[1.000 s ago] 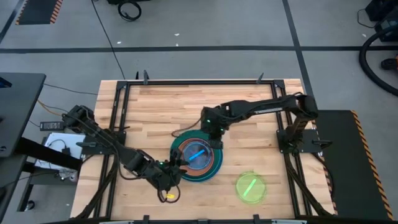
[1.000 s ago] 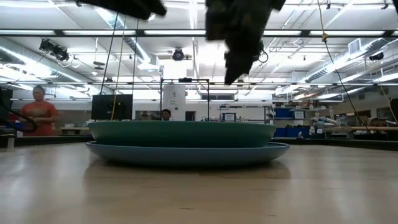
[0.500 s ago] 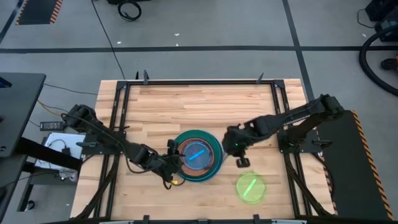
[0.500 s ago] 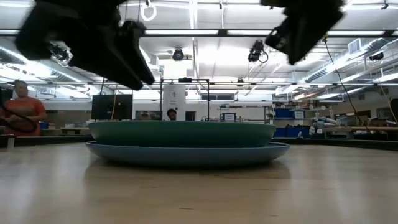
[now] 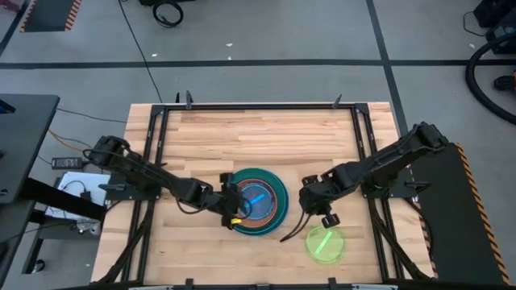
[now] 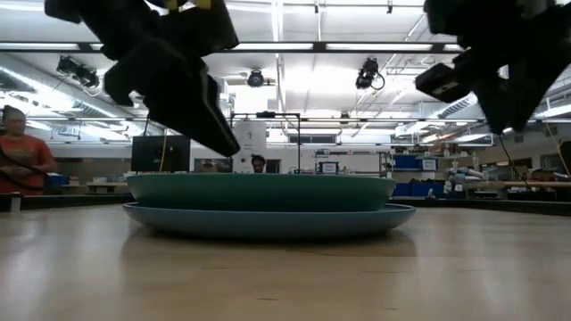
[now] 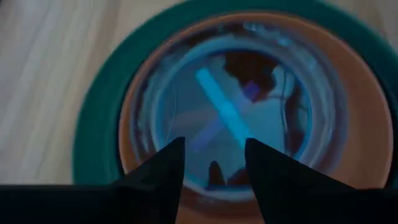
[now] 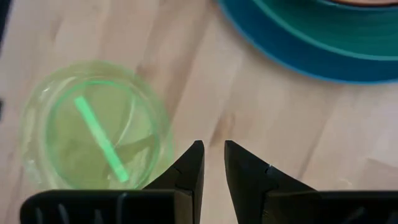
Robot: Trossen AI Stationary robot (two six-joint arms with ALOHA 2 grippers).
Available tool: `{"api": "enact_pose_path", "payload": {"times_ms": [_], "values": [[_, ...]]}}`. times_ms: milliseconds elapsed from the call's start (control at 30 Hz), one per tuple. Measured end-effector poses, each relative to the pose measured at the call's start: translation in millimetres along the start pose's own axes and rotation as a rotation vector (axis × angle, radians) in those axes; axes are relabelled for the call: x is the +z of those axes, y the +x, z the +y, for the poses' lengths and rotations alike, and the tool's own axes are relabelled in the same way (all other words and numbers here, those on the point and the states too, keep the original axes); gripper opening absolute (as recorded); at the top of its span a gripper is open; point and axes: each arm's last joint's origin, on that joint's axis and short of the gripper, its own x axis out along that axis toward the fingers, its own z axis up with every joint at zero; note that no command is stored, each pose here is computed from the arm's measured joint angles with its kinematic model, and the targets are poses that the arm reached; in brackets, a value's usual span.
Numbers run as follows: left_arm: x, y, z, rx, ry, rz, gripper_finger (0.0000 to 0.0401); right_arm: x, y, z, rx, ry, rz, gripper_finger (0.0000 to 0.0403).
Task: Stack plastic plates
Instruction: Stack the green transparent plate on top of the blue transparent plate
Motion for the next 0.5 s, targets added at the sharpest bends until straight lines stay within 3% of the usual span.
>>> {"api": "enact_pose_path", "payload": {"times_ms": [267,500], "values": [[2.3,15.6,-9.4,-0.070,0.019,-0.054,0.0175,-3.1,-2.9,23.2,0.057,-0.056,0.006,0.0074],[9.9,7.5,-14.4,-0.099,-0.018,-0.127,0.0175,-14.5,16.0,25.6,0.037,0.060,0.047,0.0074]]}}
